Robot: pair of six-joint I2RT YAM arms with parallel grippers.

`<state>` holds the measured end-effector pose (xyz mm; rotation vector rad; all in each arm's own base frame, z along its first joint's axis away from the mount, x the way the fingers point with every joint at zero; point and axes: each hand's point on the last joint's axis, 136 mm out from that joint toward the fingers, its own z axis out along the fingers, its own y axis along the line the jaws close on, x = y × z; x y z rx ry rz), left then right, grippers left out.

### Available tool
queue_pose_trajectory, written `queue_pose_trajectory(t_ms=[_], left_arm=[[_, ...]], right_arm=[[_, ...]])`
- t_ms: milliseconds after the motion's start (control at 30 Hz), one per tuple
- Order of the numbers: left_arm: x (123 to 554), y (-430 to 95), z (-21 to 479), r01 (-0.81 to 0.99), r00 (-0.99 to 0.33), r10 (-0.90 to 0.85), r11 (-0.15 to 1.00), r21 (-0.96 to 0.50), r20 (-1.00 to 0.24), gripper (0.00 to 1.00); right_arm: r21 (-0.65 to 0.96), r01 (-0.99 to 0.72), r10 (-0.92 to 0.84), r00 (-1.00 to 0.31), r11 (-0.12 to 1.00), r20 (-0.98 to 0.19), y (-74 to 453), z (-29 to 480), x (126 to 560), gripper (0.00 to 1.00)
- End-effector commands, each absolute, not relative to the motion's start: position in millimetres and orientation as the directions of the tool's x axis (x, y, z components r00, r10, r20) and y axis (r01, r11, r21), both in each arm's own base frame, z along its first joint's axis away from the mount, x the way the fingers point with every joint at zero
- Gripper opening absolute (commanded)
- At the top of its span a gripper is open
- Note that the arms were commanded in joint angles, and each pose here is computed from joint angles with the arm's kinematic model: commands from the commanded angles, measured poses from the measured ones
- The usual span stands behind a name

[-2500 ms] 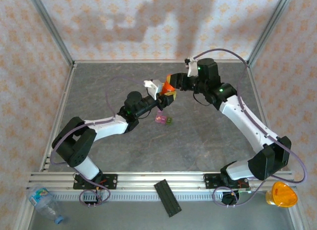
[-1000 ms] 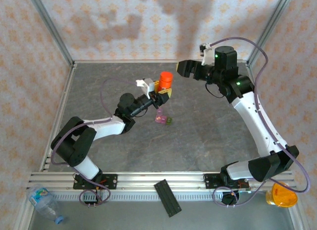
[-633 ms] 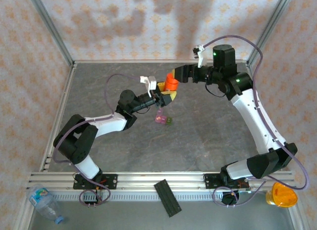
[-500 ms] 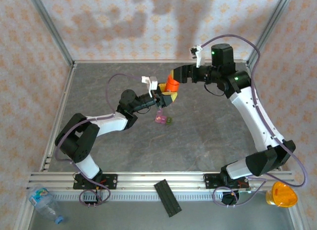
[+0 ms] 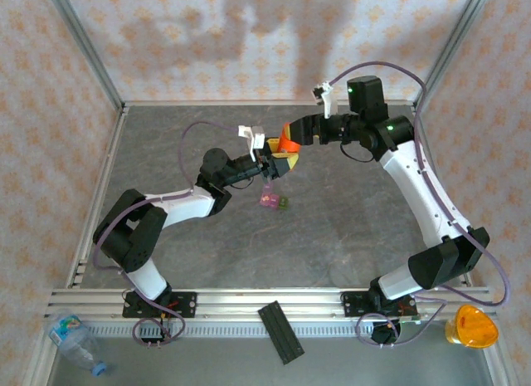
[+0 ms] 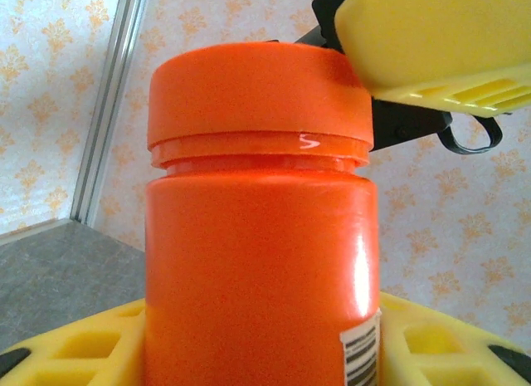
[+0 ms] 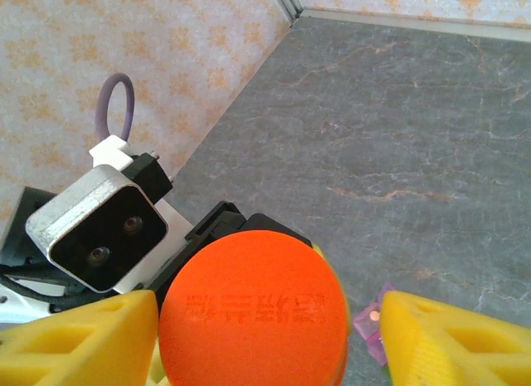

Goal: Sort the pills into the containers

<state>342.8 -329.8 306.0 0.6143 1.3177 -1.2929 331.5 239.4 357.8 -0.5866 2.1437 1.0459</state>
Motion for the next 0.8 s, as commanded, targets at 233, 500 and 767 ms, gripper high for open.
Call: queue_pose_trajectory(t_ms=[233,500,767], left_arm=[[339.8,-329.2,332.4,0.937,-0.164,-0.367,0.233,-0.261,-0.916,0.00],[360.7,-311.8,334.3,0.879,-0.044,-0.380,0.425,-0.216,-0.924,0.00],[363.8,-305.8,327.0,0.774,0.111,-0.262,0.628,-0.082,-0.959,0.00]], right_arm=[[0.531,-0.643,-0.110,-0.687,0.551,-0.718,243.5,354.3,328.1,0.36],[0.550,-0.533,-0.026,-0.733,0.643,-0.680,251.8,323.6,334.4,0.33],[0.579,-0.359,0.125,-0.765,0.732,-0.632,272.7,285.8,348.7,0.31]])
